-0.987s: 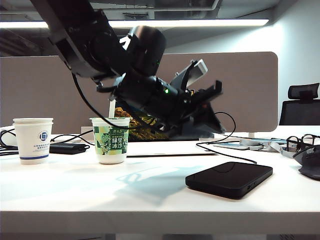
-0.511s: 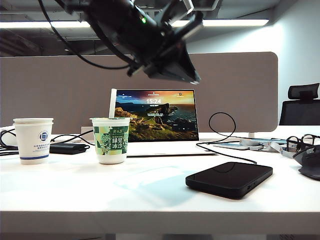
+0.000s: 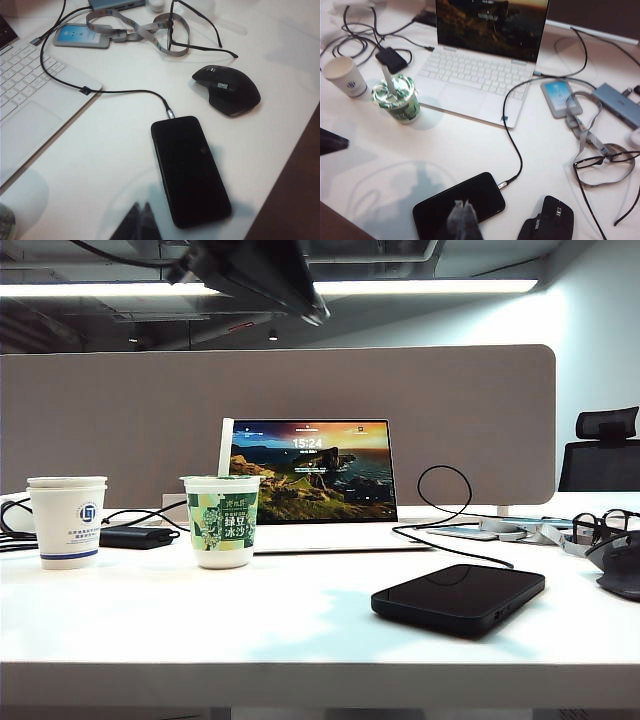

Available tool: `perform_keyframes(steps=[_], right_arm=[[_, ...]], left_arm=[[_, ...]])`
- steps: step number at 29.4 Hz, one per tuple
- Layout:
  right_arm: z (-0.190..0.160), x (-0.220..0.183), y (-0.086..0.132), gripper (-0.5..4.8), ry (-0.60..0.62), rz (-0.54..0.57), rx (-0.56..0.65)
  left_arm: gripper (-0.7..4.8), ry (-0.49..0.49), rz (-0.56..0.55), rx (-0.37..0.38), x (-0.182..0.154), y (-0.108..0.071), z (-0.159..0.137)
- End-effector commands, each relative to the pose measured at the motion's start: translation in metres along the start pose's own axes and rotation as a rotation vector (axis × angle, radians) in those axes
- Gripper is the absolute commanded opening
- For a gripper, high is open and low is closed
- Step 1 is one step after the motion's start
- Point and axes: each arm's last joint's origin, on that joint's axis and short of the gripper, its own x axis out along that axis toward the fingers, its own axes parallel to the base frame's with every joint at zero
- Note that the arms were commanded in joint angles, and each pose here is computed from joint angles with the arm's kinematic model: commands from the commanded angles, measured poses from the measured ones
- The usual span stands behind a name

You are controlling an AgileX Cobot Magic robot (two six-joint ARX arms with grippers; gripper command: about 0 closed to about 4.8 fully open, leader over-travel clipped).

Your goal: Pick up the black phone, pick up the charger plug, insert the charger plug into the phone's charging port, and finally place the connected phone back on the desk.

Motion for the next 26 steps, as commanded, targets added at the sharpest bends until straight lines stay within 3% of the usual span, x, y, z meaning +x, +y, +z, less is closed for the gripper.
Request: perform_keyframes(steps=[1, 13, 21, 26], right_arm=[[-0.014, 0.004, -0.001, -0.02, -0.018, -0.001, -0.011], [-0.088, 0.022, -0.004, -0.02, -0.151, -0.008, -0.043], [-0.140, 0.029, -0.005, -0.01, -0.297, -0.042, -0.073], [-0.165, 0.034, -0.007, -0.01, -0.302, -0.064, -0.066]], left_arm=[[-0.06, -0.013, 0.006, 0.005, -0.008, -0.001, 0.002], [-0.06, 0.001, 0.028, 0.052, -0.015, -0.024, -0.011], [-0.06, -0.108, 0.040, 0.057, -0.045, -0.028, -0.038], [-0.06, -0.191, 0.043, 0.082, -0.065, -0.030, -0.061]])
